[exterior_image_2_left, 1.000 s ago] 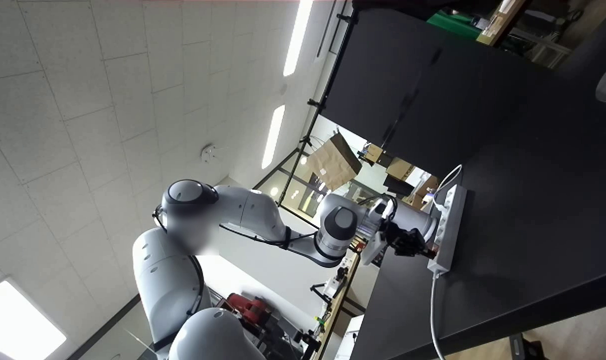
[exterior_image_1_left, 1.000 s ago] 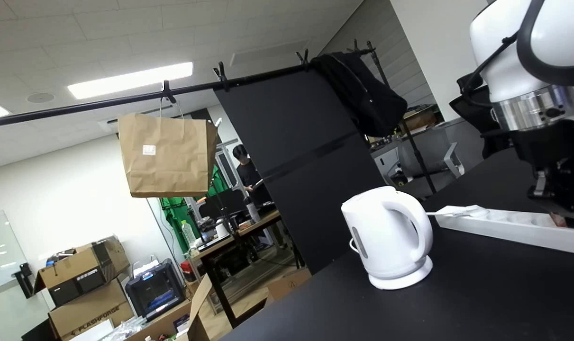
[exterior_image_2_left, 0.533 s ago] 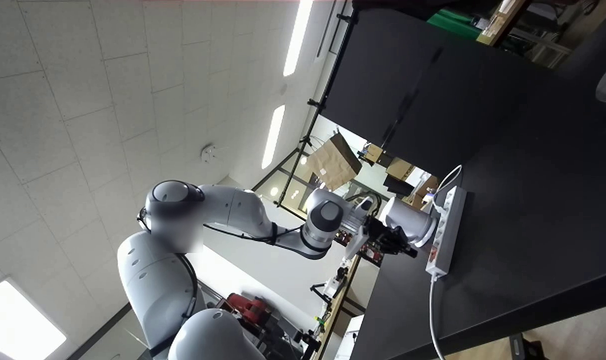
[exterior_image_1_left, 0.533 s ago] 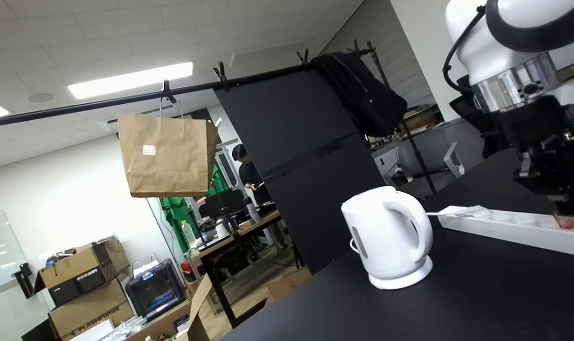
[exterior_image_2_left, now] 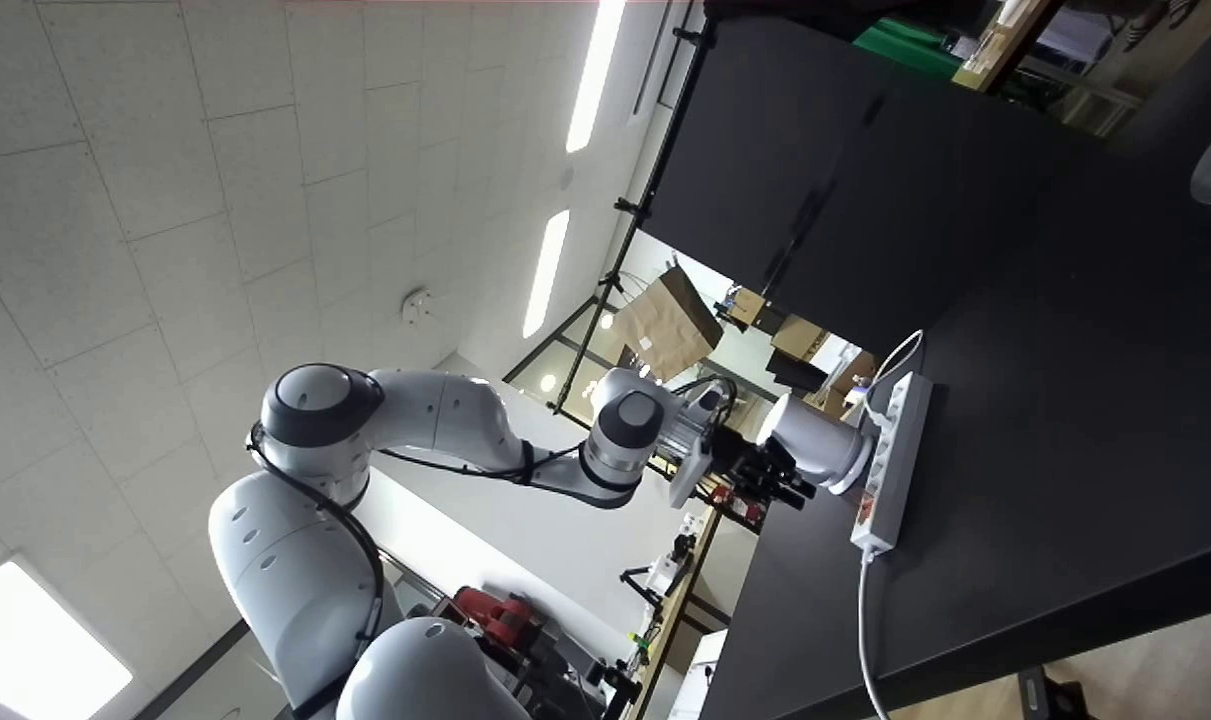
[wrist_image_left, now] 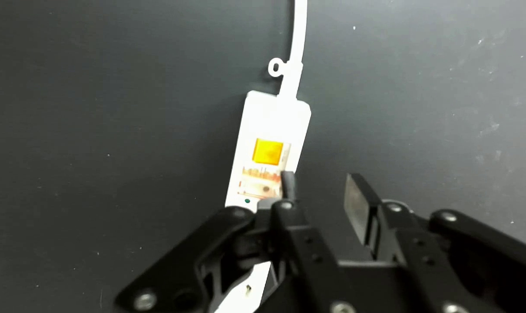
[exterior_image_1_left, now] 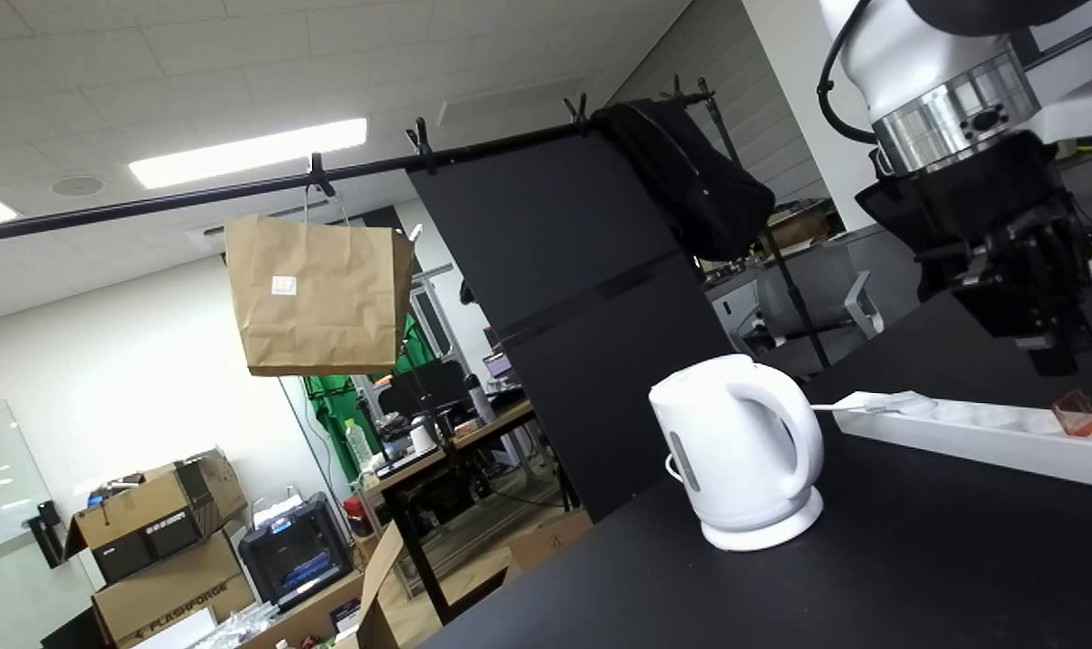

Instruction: Turn off the extension cable

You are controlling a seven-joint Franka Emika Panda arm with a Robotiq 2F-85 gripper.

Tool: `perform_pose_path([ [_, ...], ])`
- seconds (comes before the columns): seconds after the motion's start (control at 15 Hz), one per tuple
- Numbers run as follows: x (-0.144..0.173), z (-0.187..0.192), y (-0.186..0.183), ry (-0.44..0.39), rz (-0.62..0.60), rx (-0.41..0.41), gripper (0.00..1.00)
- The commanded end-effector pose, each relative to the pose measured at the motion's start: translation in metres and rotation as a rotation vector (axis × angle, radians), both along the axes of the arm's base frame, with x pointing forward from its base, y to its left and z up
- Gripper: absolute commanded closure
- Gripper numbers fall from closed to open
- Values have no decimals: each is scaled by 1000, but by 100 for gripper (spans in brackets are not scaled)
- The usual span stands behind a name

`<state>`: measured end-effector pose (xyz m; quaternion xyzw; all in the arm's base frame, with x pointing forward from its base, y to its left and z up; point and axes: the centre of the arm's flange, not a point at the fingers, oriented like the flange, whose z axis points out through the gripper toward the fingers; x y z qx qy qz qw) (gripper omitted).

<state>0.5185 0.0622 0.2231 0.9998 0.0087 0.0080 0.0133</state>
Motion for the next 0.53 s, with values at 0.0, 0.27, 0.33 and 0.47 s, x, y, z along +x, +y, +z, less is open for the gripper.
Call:
perform_pose_path([
  [0.0, -5, 17, 0, 10, -12, -26, 33],
  [0.27, -7, 21, -2, 17, -3, -41, 7],
  [0.33, -8, 22, -2, 20, 0, -44, 2],
  [0.47, -9, 21, -5, 42, 2, -53, 0],
])
